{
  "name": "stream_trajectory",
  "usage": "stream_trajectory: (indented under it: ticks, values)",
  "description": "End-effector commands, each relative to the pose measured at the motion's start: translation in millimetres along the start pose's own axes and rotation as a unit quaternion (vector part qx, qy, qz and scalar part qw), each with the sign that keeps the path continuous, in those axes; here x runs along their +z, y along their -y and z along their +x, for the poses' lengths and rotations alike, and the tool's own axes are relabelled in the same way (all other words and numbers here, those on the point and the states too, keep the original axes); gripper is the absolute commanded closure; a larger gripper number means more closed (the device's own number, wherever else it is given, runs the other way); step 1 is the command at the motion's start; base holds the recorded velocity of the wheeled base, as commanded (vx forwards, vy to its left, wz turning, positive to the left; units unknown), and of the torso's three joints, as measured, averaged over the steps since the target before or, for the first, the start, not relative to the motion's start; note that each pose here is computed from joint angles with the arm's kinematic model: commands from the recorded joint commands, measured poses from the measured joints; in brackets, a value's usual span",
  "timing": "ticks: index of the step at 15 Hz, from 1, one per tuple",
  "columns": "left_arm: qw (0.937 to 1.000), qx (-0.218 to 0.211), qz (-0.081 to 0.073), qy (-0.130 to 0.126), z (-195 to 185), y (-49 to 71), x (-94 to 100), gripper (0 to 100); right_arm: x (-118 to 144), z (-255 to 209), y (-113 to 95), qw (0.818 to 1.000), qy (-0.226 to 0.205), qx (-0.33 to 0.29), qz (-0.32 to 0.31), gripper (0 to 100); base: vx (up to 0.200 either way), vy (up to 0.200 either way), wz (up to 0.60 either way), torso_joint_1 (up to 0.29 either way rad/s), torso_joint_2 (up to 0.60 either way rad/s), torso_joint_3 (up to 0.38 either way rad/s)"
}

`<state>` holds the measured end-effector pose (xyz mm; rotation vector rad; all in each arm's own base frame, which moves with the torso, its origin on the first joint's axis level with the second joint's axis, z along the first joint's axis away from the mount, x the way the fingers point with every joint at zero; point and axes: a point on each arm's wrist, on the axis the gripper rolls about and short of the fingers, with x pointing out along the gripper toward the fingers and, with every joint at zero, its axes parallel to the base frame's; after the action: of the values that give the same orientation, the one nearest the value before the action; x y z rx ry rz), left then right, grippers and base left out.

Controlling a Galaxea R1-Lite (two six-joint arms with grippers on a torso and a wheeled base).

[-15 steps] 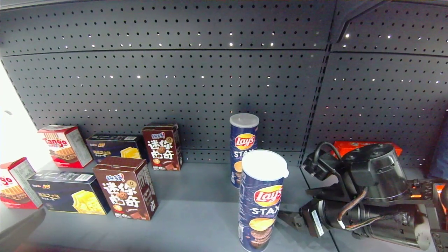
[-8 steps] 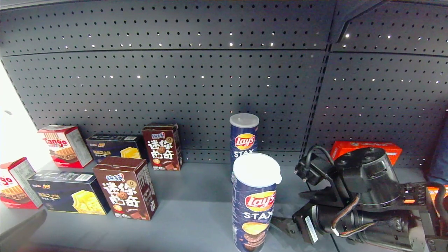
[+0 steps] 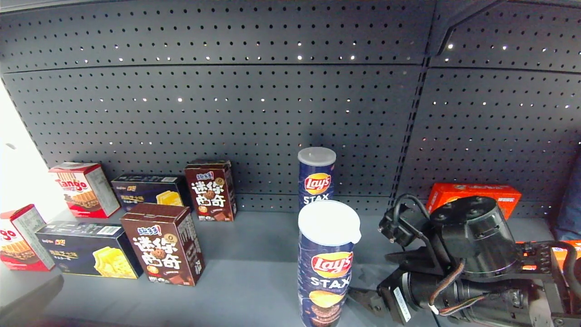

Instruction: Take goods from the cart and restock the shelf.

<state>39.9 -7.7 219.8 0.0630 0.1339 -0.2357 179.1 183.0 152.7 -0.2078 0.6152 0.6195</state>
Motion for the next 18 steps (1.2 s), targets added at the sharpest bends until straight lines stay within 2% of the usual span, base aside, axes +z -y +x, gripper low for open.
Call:
stream_trajectory:
  ticks: [1, 6, 12, 18]
  values:
    - [1.0, 0.0, 0.0, -0.003, 0, 0.0, -1.5, 0, 0, -2, -3, 1.0, 0.002, 0.005, -0.004, 0, 0.0, 0.0, 0.0, 0.0, 0.0, 0.0]
    - [1.0, 0.0, 0.0, -0.003, 0, 0.1, -2.3, 0, 0, -3, -5, 1.0, 0.003, 0.008, -0.007, 0, 0.0, 0.0, 0.0, 0.0, 0.0, 0.0]
    - [1.0, 0.0, 0.0, -0.003, 0, 0.2, -2.4, 0, -6, -15, 9, 1.0, 0.009, -0.011, 0.009, 0, 0.0, 0.0, 0.0, 0.0, 0.0, 0.0]
    - [1.0, 0.0, -0.001, -0.009, 0, 0.3, -6.2, 0, -4, -8, 5, 1.0, 0.004, -0.006, 0.004, 0, 0.0, 0.0, 0.0, 0.0, 0.0, 0.0]
